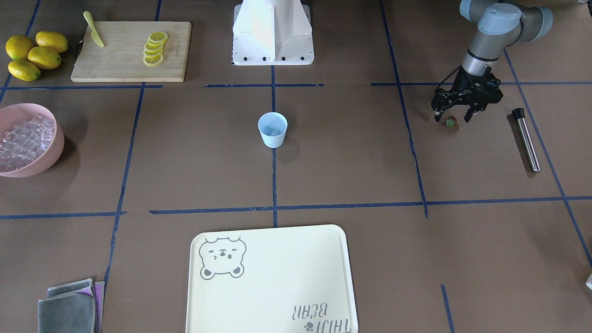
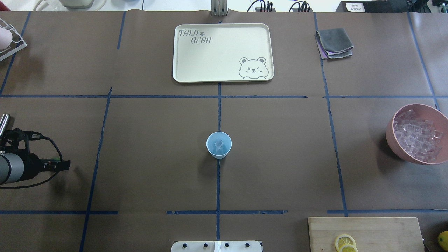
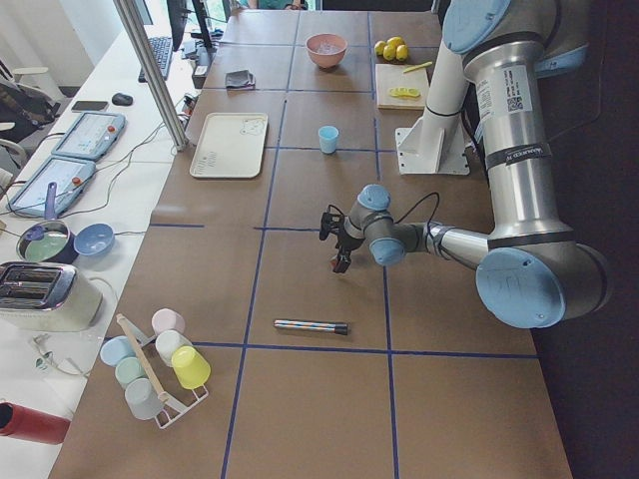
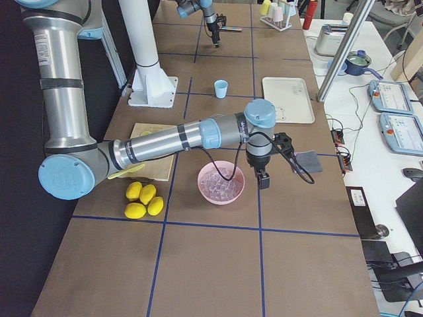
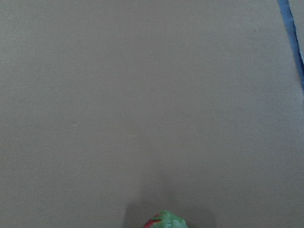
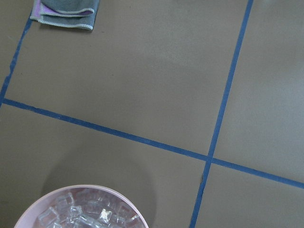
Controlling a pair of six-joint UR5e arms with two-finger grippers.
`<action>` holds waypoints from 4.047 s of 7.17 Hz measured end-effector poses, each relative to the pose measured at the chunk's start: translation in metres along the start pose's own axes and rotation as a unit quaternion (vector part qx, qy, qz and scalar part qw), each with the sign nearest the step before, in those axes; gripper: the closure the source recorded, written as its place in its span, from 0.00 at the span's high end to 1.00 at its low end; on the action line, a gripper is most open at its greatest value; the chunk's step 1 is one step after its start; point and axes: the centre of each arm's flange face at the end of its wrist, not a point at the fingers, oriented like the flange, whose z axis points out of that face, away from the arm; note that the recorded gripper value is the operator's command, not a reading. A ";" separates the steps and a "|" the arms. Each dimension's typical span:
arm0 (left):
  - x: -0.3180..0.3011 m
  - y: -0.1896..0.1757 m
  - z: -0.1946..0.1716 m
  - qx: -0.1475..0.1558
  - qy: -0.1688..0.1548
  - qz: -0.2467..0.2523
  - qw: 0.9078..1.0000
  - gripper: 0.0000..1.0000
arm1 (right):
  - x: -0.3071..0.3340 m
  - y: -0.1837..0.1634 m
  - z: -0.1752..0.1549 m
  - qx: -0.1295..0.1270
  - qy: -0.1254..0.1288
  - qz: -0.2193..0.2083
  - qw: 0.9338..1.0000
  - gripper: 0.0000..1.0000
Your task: Mash ice and strawberries in cup
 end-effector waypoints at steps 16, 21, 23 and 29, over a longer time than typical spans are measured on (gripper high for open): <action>0.245 -0.121 -0.145 -0.034 0.033 -0.058 0.997 0.00 | 0.032 0.034 0.002 -0.004 -0.022 0.015 1.000 0.99; 0.449 -0.145 -0.137 -0.066 0.074 -0.135 0.986 0.00 | 0.100 0.080 0.032 -0.034 -0.027 -0.008 0.999 0.99; 0.482 -0.148 -0.108 -0.070 0.082 -0.138 0.985 0.00 | 0.102 0.084 0.034 -0.037 -0.028 -0.006 0.999 0.99; 0.489 -0.139 -0.093 -0.078 0.079 -0.132 0.985 0.29 | 0.101 0.084 0.033 -0.035 -0.027 -0.004 0.999 0.99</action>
